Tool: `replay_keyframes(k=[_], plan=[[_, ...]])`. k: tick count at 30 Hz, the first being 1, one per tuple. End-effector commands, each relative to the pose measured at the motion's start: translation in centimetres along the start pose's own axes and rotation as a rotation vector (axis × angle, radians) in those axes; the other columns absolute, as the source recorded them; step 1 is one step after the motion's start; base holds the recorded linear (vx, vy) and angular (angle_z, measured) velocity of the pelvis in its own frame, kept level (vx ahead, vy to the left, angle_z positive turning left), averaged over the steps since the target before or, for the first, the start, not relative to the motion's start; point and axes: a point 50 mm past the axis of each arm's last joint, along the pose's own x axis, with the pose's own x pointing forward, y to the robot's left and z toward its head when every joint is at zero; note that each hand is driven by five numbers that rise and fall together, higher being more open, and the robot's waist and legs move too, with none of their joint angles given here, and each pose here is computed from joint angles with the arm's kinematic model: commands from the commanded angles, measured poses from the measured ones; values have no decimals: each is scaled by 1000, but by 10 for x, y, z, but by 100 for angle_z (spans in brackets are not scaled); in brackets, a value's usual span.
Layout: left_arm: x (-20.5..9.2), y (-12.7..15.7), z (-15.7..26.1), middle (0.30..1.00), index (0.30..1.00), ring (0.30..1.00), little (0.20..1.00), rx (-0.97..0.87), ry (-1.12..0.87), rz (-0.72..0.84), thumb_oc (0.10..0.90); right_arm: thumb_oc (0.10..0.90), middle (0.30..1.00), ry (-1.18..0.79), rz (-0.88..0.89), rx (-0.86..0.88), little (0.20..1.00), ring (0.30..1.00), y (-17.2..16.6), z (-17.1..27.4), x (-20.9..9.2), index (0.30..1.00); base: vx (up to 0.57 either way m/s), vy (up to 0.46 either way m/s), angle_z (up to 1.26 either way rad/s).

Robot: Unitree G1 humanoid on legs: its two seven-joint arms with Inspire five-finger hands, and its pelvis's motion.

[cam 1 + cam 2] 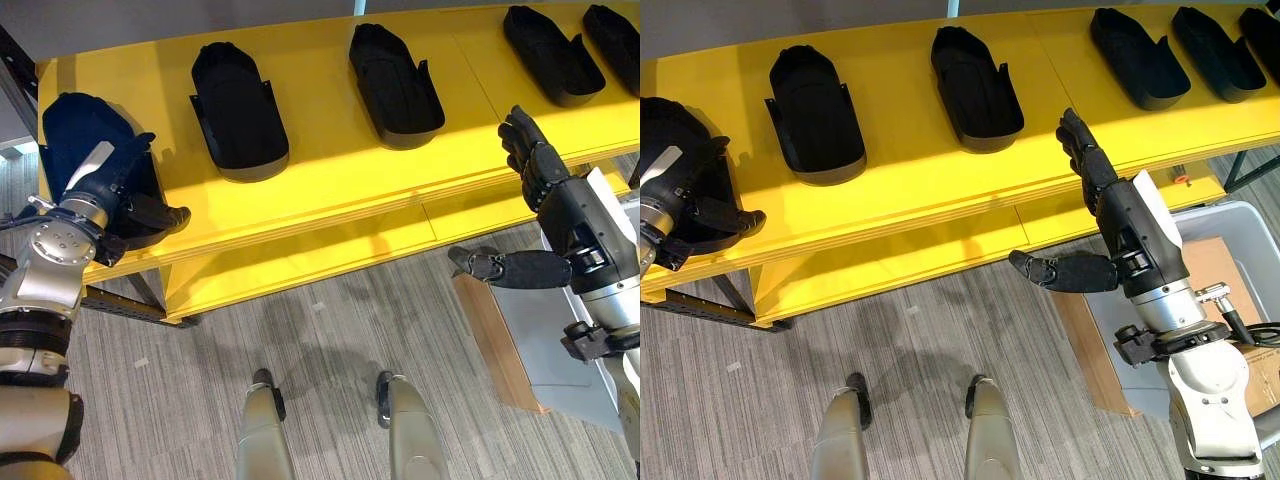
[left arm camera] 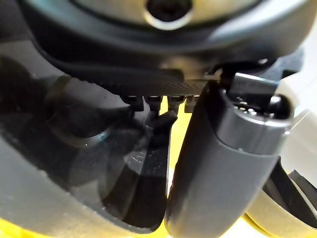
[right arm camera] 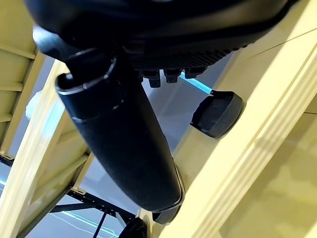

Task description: Move parts from the plastic box to the shelf.

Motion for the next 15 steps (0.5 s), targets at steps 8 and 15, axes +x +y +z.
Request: replay_keyframes(k=[8, 15], plan=[[-10, -2, -13, 1000, 1000, 1000, 1000, 109, 37, -86, 900, 900, 1000, -313, -78, -86, 1000, 1000, -19, 59, 5, 1000, 0, 0, 0], [-12, 8, -10, 1000, 1000, 1000, 1000, 60, 8, -42, 900, 900, 1000, -320, -74, -82, 1000, 1000, -19, 59, 5, 1000, 0, 0, 0]])
